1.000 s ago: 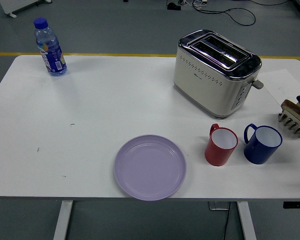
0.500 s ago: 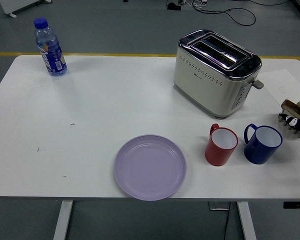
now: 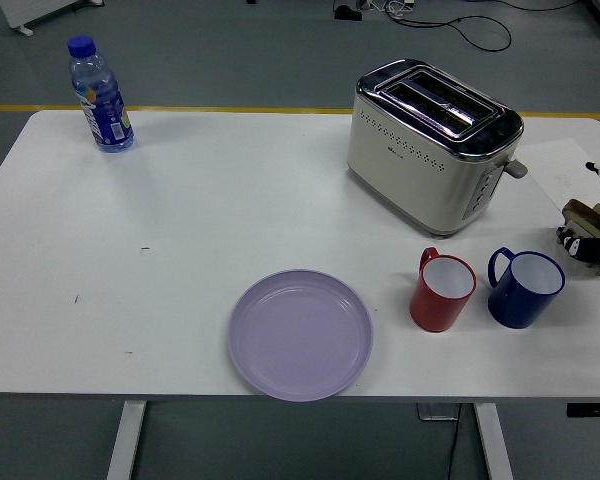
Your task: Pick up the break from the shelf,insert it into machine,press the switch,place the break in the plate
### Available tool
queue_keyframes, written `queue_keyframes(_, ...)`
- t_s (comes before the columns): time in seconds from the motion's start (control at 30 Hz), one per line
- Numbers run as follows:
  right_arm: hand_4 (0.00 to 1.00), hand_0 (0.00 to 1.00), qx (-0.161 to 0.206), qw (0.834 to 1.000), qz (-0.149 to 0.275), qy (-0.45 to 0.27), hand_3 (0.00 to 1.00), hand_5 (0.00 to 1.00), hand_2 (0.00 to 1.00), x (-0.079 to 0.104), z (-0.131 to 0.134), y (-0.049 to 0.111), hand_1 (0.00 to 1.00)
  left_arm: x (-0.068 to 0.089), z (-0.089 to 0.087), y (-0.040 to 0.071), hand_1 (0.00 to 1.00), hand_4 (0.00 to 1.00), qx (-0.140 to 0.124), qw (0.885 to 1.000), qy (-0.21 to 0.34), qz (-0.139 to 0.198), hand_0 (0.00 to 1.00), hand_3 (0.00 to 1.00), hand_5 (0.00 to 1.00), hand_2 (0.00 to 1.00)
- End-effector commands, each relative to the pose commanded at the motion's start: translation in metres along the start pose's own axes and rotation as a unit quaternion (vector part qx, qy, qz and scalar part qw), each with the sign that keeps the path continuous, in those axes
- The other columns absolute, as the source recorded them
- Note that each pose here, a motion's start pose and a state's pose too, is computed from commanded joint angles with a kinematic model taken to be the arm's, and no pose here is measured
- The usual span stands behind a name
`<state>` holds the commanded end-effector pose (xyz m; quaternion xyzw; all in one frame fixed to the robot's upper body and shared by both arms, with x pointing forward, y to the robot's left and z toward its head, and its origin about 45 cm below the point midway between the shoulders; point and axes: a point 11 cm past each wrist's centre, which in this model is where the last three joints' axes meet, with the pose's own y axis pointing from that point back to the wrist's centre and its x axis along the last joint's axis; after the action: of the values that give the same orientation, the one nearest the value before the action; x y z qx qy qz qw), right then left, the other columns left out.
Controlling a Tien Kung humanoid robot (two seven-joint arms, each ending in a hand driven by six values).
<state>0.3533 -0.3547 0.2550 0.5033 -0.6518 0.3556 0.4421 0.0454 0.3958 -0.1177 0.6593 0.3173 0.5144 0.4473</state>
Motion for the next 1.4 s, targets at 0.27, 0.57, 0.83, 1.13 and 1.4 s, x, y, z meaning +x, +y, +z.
queue_keyframes(0.27, 0.847, 0.944, -0.044, 0.999, -0.01, 0.0, 0.906, 0.112, 0.91, -0.011, 0.004, -0.017, 0.87, 0.0, 0.0, 0.0, 0.475, 0.32, 0.001, 1.0, 0.0, 0.0, 0.612, 0.562, 0.931, 0.443)
queue_keyframes(0.57, 0.842, 0.845, -0.082, 0.996, -0.022, 0.022, 0.854, 0.115, 0.809, -0.009, 0.006, -0.03, 0.808, 0.0, 0.0, 0.0, 0.475, 0.321, 0.001, 1.0, 0.0, 0.0, 0.612, 0.563, 0.932, 0.444)
queue_keyframes(0.83, 0.822, 0.631, -0.101, 0.994, -0.03, 0.041, 0.728, 0.117, 0.605, -0.008, 0.008, -0.037, 0.618, -0.001, 0.001, 0.0, 0.473, 0.32, 0.0, 1.0, 0.001, 0.0, 0.612, 0.562, 0.932, 0.443)
queue_keyframes(1.13, 0.81, 0.58, -0.112, 0.991, -0.038, 0.056, 0.701, 0.122, 0.57, -0.014, 0.008, -0.043, 0.575, -0.001, 0.001, 0.0, 0.473, 0.32, 0.0, 1.0, 0.001, -0.001, 0.613, 0.56, 0.932, 0.442)
queue_keyframes(1.4, 0.728, 0.494, -0.12, 0.99, -0.022, 0.065, 0.615, 0.121, 0.5, -0.016, 0.008, -0.048, 0.496, -0.001, 0.002, 0.0, 0.472, 0.32, -0.001, 1.0, 0.003, -0.001, 0.613, 0.559, 0.931, 0.44)
